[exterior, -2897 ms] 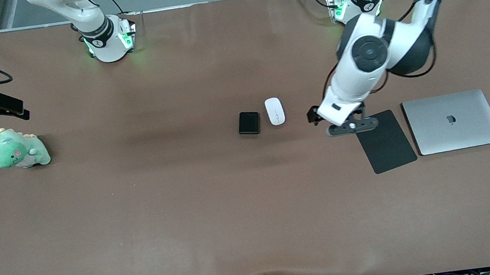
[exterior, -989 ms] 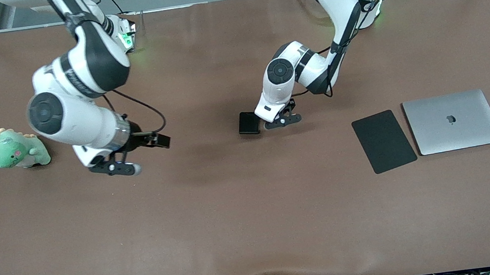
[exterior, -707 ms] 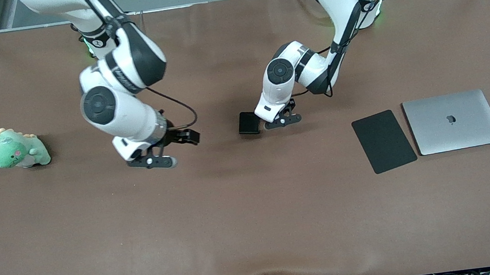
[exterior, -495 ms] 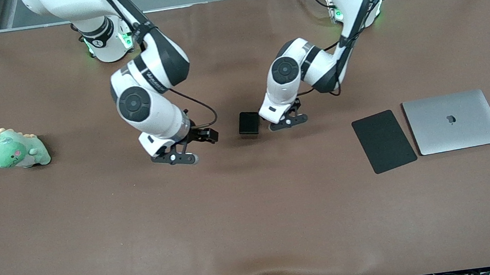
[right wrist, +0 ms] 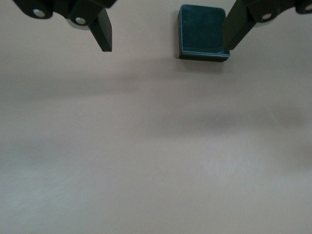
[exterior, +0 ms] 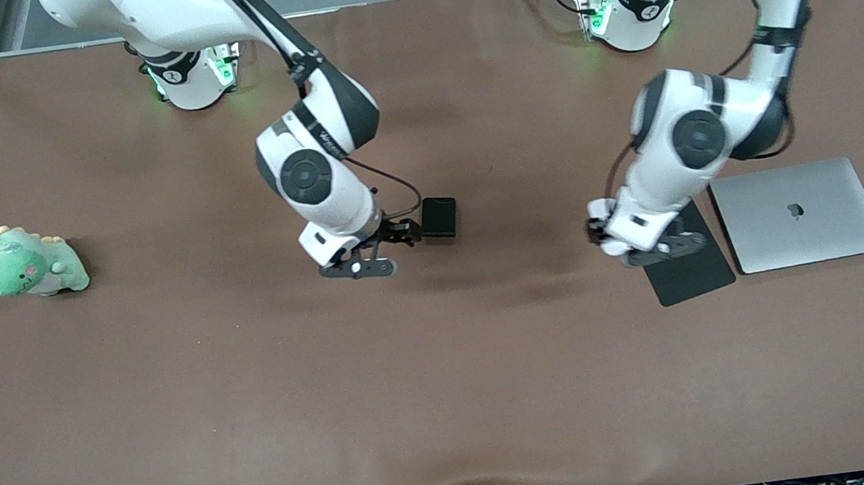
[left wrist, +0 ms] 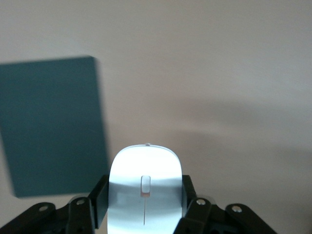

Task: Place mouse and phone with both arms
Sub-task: 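Carry the mouse with the left gripper while the right gripper grasps the phone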

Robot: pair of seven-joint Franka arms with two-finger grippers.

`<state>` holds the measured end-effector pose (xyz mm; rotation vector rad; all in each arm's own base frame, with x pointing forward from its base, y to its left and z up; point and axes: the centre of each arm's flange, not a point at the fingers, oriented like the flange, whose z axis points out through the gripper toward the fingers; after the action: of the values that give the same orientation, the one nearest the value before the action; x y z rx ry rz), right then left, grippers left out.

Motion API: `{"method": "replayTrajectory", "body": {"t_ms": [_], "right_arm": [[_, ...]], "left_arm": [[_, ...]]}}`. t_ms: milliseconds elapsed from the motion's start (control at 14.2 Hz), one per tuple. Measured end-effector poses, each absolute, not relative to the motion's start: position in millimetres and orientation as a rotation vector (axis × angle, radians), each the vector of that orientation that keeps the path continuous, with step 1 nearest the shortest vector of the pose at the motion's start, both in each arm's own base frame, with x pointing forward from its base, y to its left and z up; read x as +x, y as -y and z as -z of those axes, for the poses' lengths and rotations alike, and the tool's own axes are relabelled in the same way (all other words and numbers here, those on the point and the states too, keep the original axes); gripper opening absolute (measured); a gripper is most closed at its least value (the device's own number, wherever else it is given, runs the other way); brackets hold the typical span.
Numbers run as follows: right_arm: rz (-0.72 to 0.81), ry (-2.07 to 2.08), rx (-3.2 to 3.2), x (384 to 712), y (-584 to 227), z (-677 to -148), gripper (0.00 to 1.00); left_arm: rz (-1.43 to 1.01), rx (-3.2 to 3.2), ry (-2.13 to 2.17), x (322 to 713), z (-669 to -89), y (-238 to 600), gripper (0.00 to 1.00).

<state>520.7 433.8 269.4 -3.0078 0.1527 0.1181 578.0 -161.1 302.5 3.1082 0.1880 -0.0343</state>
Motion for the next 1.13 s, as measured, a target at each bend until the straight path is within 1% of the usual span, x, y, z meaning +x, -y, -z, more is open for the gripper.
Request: {"method": "replayTrajectory", "body": {"t_ms": [141, 283, 707, 1130], "right_arm": [[-0.09, -0.145, -3.066, 508, -455, -242, 1.0], [-0.077, -0.149, -3.092, 500, -473, -225, 1.0], [-0.074, -0.149, -3.099, 473, -515, -210, 1.0], [-0.084, -0.185, -3.109, 472, -524, -190, 1.0]], "left_arm": [[0.061, 3.111, -0.2, 584, -292, 128, 0.62], [0.078, 3.138, -0.194, 586, -280, 112, 0.62], [0.099, 3.157, -0.208, 590, -245, 92, 0.62], [0.051, 3.14, -0.243, 598, -227, 79, 0.62]]}}
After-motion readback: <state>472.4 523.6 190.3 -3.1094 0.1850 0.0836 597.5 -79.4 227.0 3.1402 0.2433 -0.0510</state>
